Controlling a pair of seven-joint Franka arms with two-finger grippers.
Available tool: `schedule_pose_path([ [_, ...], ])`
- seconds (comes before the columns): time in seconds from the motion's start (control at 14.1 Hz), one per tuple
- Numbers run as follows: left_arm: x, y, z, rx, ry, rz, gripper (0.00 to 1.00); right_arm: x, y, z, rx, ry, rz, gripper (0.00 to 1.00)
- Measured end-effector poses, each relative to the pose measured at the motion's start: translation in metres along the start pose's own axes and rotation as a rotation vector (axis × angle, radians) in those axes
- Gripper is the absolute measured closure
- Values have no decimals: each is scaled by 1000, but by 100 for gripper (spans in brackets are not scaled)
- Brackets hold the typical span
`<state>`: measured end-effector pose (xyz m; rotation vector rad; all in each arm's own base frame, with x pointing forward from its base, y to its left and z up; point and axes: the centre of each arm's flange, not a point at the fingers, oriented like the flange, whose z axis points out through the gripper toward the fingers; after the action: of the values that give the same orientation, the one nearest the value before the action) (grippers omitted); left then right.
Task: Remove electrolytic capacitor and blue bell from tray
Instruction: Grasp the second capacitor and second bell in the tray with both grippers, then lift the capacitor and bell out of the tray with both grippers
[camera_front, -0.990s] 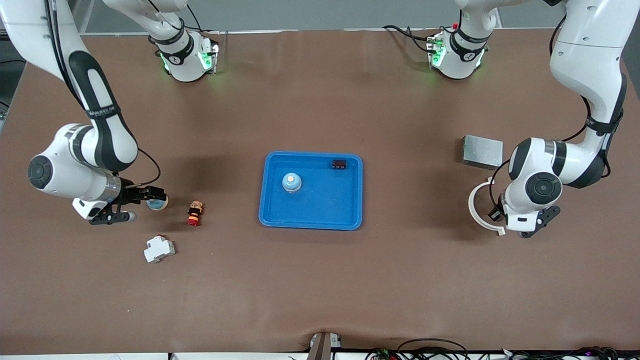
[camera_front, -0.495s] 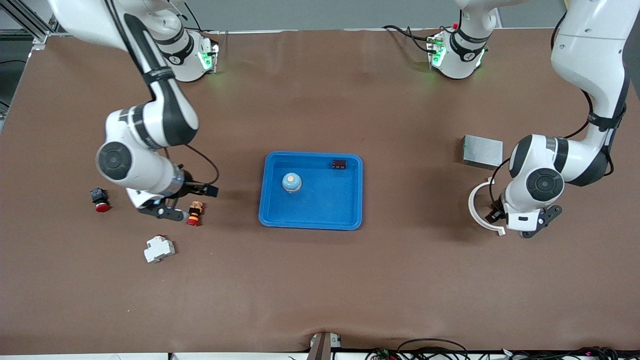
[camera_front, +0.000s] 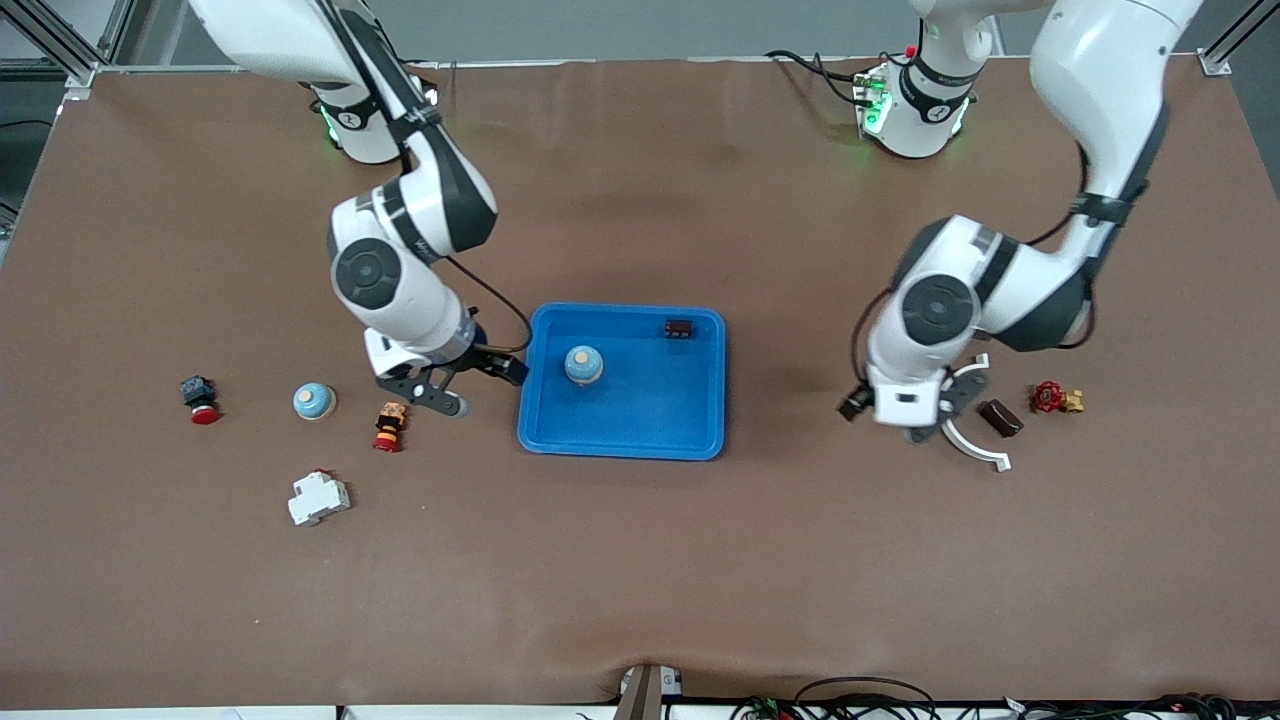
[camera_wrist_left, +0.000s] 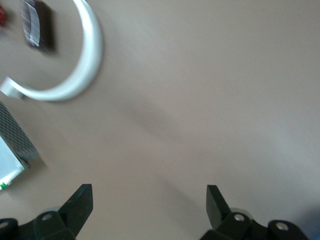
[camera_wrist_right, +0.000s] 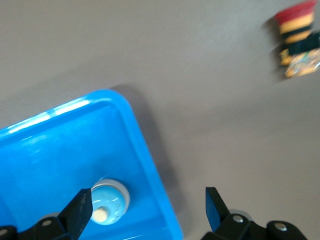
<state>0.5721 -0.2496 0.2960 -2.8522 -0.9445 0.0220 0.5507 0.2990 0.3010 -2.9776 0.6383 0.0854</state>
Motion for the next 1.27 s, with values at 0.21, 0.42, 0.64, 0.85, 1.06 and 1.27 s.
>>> schedule_pose_path([
  [0.21, -66, 52, -9, -49, -17, 117, 0, -28, -25, 30, 8, 13, 38, 0],
  [0.42, -127, 96, 6, -127, -40, 225, 0, -48, -40, 59, 15, 25, 59, 0],
  [0.64, -165, 114, 33, -151, -48, 369, 0, -68, -51, 90, 17, 34, 71, 0],
  [0.85, -203, 123, 48, -132, -27, 469, 0, -82, -57, 113, 11, 37, 75, 0],
  [1.06, -226, 126, 58, -121, -34, 509, 8, -87, -58, 121, 4, 48, 80, 0],
  [1.27, -231, 127, 66, -113, -45, 518, 17, -84, -57, 131, 18, 62, 84, 0],
])
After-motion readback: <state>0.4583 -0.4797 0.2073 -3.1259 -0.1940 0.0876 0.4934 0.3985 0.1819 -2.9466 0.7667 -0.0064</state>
